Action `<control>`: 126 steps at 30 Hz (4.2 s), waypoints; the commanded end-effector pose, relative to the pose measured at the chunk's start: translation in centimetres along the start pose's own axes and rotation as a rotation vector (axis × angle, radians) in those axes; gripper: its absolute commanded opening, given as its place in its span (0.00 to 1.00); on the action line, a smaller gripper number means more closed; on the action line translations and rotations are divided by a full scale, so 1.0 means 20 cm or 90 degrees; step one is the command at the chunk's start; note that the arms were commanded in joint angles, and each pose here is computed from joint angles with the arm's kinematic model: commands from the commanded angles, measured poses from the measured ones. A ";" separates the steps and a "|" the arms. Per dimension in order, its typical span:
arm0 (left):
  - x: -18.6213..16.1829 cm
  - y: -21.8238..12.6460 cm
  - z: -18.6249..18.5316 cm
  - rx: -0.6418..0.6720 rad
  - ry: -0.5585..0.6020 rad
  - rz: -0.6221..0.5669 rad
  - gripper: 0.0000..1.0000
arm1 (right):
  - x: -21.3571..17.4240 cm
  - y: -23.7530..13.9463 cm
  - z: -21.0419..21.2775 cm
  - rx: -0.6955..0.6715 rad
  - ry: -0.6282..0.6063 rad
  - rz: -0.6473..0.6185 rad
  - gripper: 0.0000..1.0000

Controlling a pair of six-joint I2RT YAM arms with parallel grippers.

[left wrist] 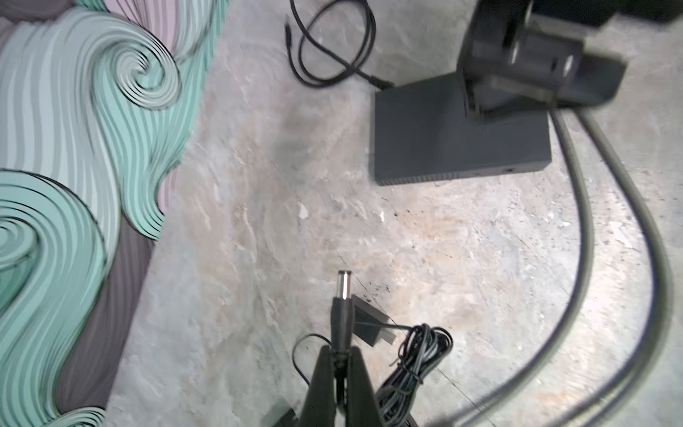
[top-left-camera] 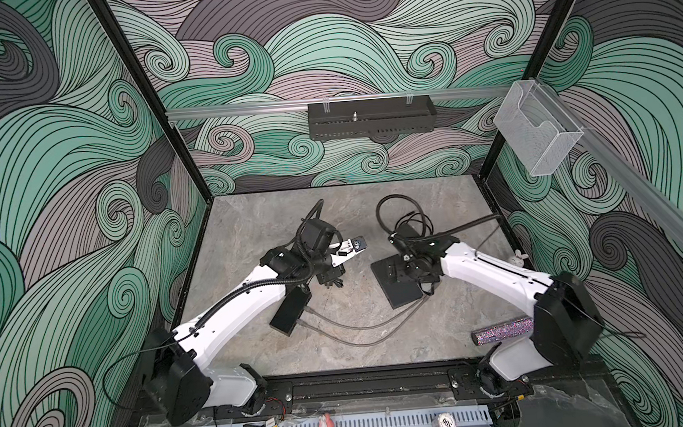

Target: Insert the plug into the switch port

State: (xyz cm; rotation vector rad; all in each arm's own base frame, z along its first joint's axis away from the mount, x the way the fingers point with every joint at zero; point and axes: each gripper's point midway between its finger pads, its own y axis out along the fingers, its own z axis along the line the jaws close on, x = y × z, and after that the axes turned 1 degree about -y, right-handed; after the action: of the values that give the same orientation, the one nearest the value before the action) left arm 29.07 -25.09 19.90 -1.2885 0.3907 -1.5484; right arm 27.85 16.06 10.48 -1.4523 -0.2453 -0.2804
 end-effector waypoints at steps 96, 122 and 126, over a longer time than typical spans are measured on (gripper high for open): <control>0.01 0.71 -0.74 -0.208 -0.271 0.062 0.00 | 0.00 0.37 0.00 0.300 0.057 0.063 0.86; 0.05 0.69 -0.72 -0.208 -0.272 0.049 0.00 | -0.05 0.41 -0.10 0.236 0.063 0.060 0.88; 0.05 0.69 -0.72 -0.209 -0.272 0.048 0.00 | -0.06 0.40 -0.12 0.223 0.058 0.057 0.88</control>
State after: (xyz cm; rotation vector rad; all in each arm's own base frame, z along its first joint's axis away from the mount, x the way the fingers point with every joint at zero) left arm 22.72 -35.98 2.41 -1.7900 0.4613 -1.0866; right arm 31.94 16.72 5.27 -0.9771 -0.2507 -0.2580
